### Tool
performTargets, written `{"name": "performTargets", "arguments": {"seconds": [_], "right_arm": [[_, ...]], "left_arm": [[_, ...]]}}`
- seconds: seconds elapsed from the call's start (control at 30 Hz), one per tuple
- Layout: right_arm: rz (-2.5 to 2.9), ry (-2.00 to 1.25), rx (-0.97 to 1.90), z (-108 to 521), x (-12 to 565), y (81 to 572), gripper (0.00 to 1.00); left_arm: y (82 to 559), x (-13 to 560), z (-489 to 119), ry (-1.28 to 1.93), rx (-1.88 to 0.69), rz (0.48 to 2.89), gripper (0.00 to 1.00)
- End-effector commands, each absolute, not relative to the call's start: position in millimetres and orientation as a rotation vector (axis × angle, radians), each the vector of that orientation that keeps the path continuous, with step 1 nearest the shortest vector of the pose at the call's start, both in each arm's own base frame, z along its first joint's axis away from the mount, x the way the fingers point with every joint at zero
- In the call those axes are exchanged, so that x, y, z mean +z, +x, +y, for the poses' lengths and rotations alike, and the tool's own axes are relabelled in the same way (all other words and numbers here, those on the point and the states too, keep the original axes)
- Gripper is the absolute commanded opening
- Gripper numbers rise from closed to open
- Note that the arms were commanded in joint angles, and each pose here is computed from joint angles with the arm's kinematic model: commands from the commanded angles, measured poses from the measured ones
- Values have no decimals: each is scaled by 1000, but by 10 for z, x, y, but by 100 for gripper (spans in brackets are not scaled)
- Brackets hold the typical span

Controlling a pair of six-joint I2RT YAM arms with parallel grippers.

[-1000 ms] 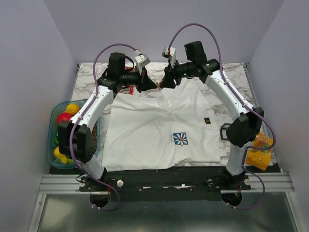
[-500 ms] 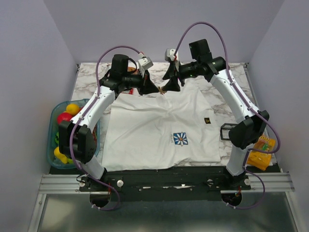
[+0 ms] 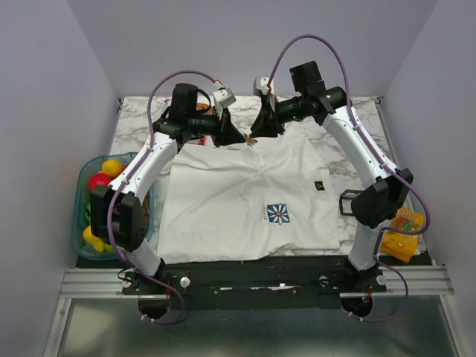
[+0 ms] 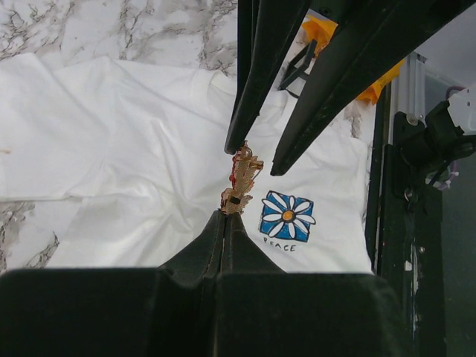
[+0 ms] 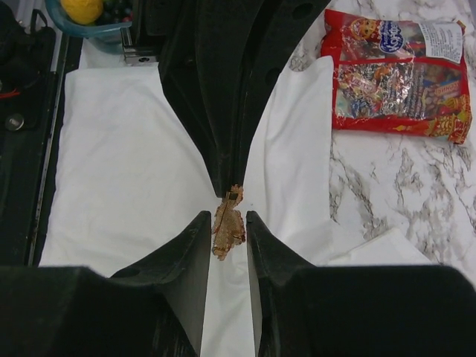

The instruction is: Remove the brooch from the garment

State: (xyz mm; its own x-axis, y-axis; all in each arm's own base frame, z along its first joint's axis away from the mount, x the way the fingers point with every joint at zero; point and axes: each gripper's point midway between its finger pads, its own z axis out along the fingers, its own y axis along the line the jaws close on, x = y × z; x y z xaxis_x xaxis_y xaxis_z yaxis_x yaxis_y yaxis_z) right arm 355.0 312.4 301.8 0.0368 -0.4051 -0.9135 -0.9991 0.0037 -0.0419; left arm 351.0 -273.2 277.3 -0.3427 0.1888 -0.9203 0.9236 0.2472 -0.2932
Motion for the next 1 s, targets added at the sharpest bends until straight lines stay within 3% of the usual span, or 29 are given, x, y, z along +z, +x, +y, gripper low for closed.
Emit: {"name": "performTargets", "arguments": {"seconds": [0.0,0.33,0.53,0.8,0.97], "right_arm": [[1488,-1517,970,3126,3002,3563,33],[1530,-1508,957,3113,2901,3604,31],[1531,-1508,960,3114,2899,3603,18],[1557,-1511,960,3107,2820,3603,24],[1572,-1512,959,3085,2779,3606,21]], "left_arm": [[3425,2912,-2739,1067,-1173,1671,0],[3412,2927,-2740,1075,-1173,1661,0],[3421,2920,-2737,1074,-1168,1662,0],[3418,2920,-2727,1075,-1156,1662,0],[3418,2926,-2724,1075,-1151,1660,0]]}}
